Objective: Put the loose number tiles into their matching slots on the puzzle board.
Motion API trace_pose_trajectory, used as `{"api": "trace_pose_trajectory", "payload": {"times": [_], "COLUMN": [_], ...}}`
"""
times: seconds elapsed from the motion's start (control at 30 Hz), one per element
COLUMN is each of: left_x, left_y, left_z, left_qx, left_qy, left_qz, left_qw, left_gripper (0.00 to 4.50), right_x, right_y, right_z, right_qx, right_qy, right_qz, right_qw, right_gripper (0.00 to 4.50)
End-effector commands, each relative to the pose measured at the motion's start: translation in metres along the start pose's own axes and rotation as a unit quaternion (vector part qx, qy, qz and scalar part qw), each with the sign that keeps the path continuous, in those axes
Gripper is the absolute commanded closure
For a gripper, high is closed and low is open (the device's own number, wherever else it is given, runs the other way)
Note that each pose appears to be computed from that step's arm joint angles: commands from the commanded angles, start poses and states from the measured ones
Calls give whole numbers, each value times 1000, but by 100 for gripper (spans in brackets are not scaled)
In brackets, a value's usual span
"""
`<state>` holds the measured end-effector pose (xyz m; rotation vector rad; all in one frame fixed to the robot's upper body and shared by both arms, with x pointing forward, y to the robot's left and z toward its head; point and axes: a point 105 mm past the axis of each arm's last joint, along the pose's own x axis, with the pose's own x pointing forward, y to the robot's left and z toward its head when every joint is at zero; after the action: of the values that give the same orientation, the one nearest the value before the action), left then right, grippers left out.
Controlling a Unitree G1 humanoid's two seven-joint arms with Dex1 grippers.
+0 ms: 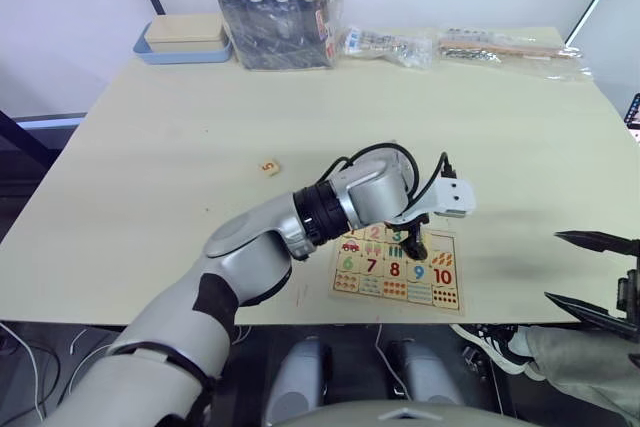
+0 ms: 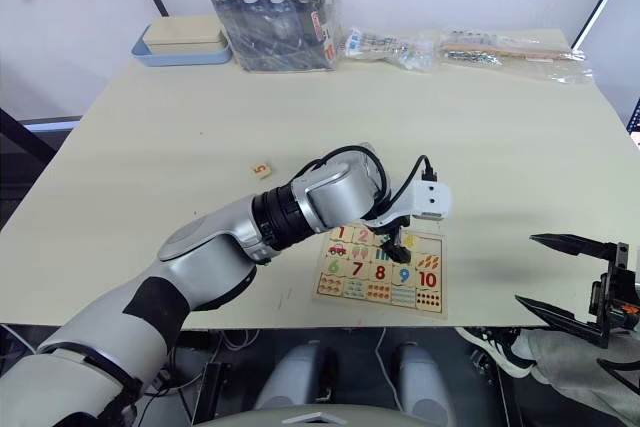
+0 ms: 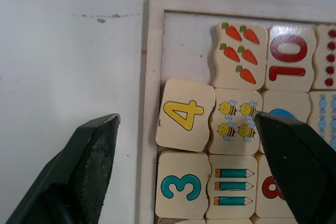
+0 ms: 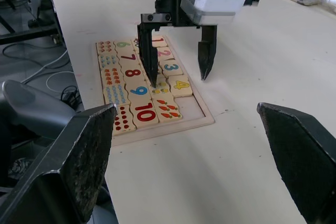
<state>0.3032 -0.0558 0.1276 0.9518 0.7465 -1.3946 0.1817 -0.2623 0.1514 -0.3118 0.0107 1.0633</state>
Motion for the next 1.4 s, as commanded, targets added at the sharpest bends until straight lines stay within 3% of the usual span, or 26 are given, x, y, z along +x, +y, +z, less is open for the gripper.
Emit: {"api": "trace_pose_trajectory", "payload": {"times": [0.03, 0.17, 0.43, 0.53, 0.8, 1.4], "left_x": [-33, -50, -33, -24, 2, 10], "left_y": [8, 11, 23, 26, 35, 28], "left_z": [21, 25, 4, -5, -21, -25], "left_qx": [-1, 5, 69, 83, 139, 173], "left_qy": [-77, -194, -222, -219, -196, -185], "left_qz": [12, -18, 1, 4, 28, 10], "left_qw": [997, 981, 973, 972, 970, 967], "left_gripper": [5, 5, 5, 86, 439, 439], "right_x": [2, 3, 5, 6, 5, 5], "right_y": [1, 1, 2, 2, 3, 5], "right_z": [7, 7, 5, 6, 6, 5], "right_qx": [-18, -18, -15, -14, -13, -10], "right_qy": [-6, -8, -11, -11, -8, -8], "right_qz": [3, 1, 1, 2, 0, -3], "right_qw": [1000, 1000, 1000, 1000, 1000, 1000], "right_gripper": [0, 0, 0, 0, 0, 0]}}
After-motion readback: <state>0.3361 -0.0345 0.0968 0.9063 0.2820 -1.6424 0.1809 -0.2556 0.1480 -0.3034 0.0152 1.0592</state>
